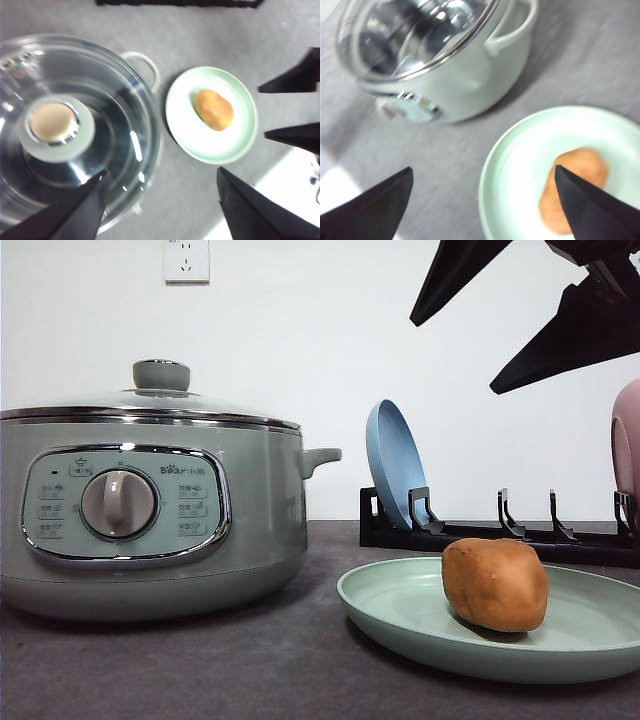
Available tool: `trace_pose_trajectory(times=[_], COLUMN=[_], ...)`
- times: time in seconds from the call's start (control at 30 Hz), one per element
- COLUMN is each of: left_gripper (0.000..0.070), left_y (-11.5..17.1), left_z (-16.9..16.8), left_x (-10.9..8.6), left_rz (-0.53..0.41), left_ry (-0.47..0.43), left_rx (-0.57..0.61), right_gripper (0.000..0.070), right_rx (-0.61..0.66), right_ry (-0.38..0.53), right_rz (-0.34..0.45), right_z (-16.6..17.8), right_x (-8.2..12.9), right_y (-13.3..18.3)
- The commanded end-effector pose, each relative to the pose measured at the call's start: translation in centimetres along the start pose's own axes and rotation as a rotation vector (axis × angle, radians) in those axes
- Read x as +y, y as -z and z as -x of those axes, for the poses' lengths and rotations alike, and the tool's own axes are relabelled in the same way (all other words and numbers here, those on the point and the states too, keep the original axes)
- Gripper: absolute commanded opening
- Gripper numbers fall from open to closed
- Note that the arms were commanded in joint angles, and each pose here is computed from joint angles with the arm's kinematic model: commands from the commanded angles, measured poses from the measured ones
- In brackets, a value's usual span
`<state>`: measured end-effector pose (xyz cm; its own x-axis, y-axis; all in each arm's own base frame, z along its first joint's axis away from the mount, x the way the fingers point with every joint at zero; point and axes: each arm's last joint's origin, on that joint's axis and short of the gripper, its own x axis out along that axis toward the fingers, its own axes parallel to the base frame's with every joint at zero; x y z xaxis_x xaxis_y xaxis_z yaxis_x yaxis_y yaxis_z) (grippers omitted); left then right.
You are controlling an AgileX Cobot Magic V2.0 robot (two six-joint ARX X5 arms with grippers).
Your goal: Transfer potato from steamer to green plate
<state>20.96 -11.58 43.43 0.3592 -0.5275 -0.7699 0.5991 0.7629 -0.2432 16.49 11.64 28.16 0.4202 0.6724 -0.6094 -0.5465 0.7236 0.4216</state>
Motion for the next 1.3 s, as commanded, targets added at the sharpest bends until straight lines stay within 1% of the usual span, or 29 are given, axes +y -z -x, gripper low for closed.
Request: trace_pose_trajectory(times=[0.0, 0.13, 0.3, 0.33, 0.37, 0.4, 0.43, 0.47, 0.53, 0.57, 0.6, 0.63, 0.87, 1.27], left_gripper=[0.0431, 0.0428, 0.0416, 0.0399, 0.0348, 0.0295, 0.0239, 0.0177, 0.0032, 0.0009, 0.0000, 0.0000, 0.0000, 0.0000], left_y=[-0.25, 0.14, 0.22, 0.23, 0.24, 0.25, 0.25, 0.26, 0.26, 0.26, 0.25, 0.25, 0.05, 0.05], left_z=[0.36, 0.32, 0.27, 0.27, 0.27, 0.27, 0.27, 0.27, 0.27, 0.27, 0.27, 0.27, 0.26, 0.26], left_x=[-0.48, -0.84, -1.06, -1.06, -1.06, -1.06, -1.06, -1.06, -1.06, -1.06, -1.06, -1.06, -1.05, -1.05], left_rz=[-0.014, -0.015, -0.020, -0.020, -0.020, -0.019, -0.019, -0.019, -0.021, -0.022, -0.022, -0.022, -0.027, -0.027], left_ry=[0.016, 0.026, 0.031, 0.031, 0.031, 0.031, 0.031, 0.031, 0.031, 0.031, 0.031, 0.031, 0.031, 0.031], left_rx=[-0.008, 0.030, 0.039, 0.040, 0.041, 0.042, 0.043, 0.043, 0.043, 0.043, 0.043, 0.042, 0.023, 0.023], right_gripper=[0.0576, 0.0576, 0.0575, 0.0574, 0.0568, 0.0545, 0.0504, 0.0423, 0.0208, 0.0096, 0.0030, 0.0000, 0.0000, 0.0000], right_rx=[0.009, 0.045, 0.069, 0.072, 0.074, 0.075, 0.077, 0.078, 0.080, 0.080, 0.080, 0.080, 0.079, 0.079], right_ry=[-0.018, -0.014, -0.006, -0.005, -0.005, -0.004, -0.004, -0.004, -0.003, -0.003, -0.003, -0.003, -0.002, -0.002], right_rz=[0.011, -0.001, -0.004, -0.005, -0.006, -0.007, -0.007, -0.007, -0.003, 0.004, 0.011, 0.018, 0.025, 0.025], right_z=[0.02, 0.03, 0.05, 0.05, 0.05, 0.05, 0.05, 0.05, 0.05, 0.05, 0.05, 0.05, 0.05, 0.05], right_x=[0.26, 0.18, 0.11, 0.10, 0.10, 0.09, 0.09, 0.09, 0.08, 0.08, 0.08, 0.08, 0.07, 0.07], right_y=[-0.24, 0.11, 0.36, 0.39, 0.41, 0.42, 0.43, 0.45, 0.47, 0.47, 0.47, 0.47, 0.47, 0.47])
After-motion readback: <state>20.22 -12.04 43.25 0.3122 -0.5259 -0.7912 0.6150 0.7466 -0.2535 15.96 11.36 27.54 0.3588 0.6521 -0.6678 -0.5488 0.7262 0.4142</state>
